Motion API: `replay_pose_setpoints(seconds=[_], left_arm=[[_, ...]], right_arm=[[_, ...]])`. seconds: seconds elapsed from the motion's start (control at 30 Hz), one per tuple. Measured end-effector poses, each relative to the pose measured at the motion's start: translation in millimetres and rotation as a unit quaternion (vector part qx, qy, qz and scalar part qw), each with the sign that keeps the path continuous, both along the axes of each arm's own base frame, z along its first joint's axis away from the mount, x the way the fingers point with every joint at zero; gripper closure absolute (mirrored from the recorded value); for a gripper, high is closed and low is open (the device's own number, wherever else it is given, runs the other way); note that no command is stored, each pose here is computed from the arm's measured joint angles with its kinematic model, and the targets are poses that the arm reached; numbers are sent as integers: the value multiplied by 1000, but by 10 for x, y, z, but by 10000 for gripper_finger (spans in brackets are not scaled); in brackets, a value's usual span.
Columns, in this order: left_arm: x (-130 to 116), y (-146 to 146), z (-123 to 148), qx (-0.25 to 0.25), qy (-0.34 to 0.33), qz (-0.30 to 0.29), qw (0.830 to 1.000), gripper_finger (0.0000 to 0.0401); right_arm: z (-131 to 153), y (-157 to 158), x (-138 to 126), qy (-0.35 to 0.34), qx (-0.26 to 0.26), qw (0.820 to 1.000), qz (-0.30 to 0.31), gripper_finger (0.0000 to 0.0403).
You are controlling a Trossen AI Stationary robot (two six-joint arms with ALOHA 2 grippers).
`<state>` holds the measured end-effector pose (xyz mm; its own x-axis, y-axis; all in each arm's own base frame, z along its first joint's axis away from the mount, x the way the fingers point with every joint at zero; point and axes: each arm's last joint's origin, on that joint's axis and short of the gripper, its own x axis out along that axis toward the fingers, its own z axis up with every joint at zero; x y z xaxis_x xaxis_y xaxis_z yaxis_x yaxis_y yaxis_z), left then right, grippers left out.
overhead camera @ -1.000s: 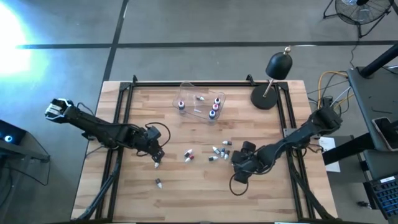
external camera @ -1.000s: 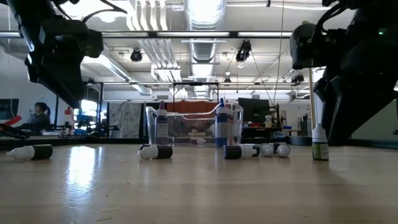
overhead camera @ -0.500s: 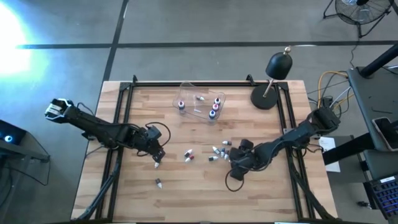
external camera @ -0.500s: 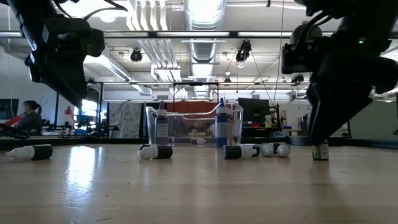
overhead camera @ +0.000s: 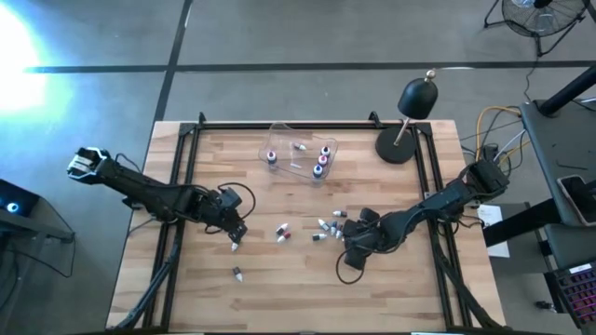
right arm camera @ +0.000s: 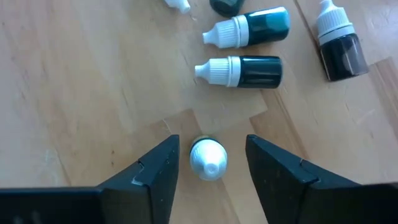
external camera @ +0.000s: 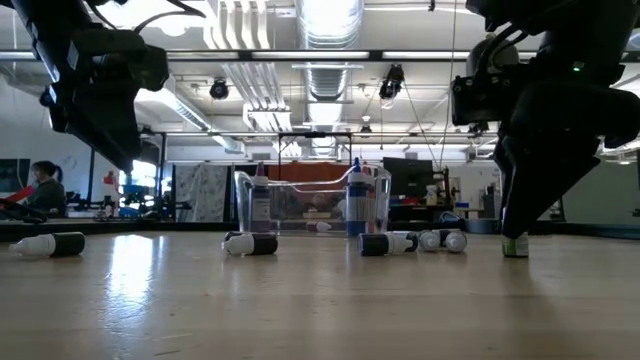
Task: Pick & Place food coloring
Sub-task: Put the bottom right small green food coloring bottle into the transparent bin
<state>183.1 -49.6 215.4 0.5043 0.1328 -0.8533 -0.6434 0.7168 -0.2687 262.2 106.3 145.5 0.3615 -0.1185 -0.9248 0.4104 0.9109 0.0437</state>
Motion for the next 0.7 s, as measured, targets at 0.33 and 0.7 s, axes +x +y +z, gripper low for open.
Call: replay_pose_setpoints(seconds=[0.33, 0.7], left_arm=[[0, 2, 0, 6, 0, -2, 1000, 250], [0, 2, 0, 8, 0, -5, 1000, 250]], right_arm=[[-4, -74, 24, 7, 31, 999, -42, 316], [672, -400, 514, -112, 28, 992, -50, 344]])
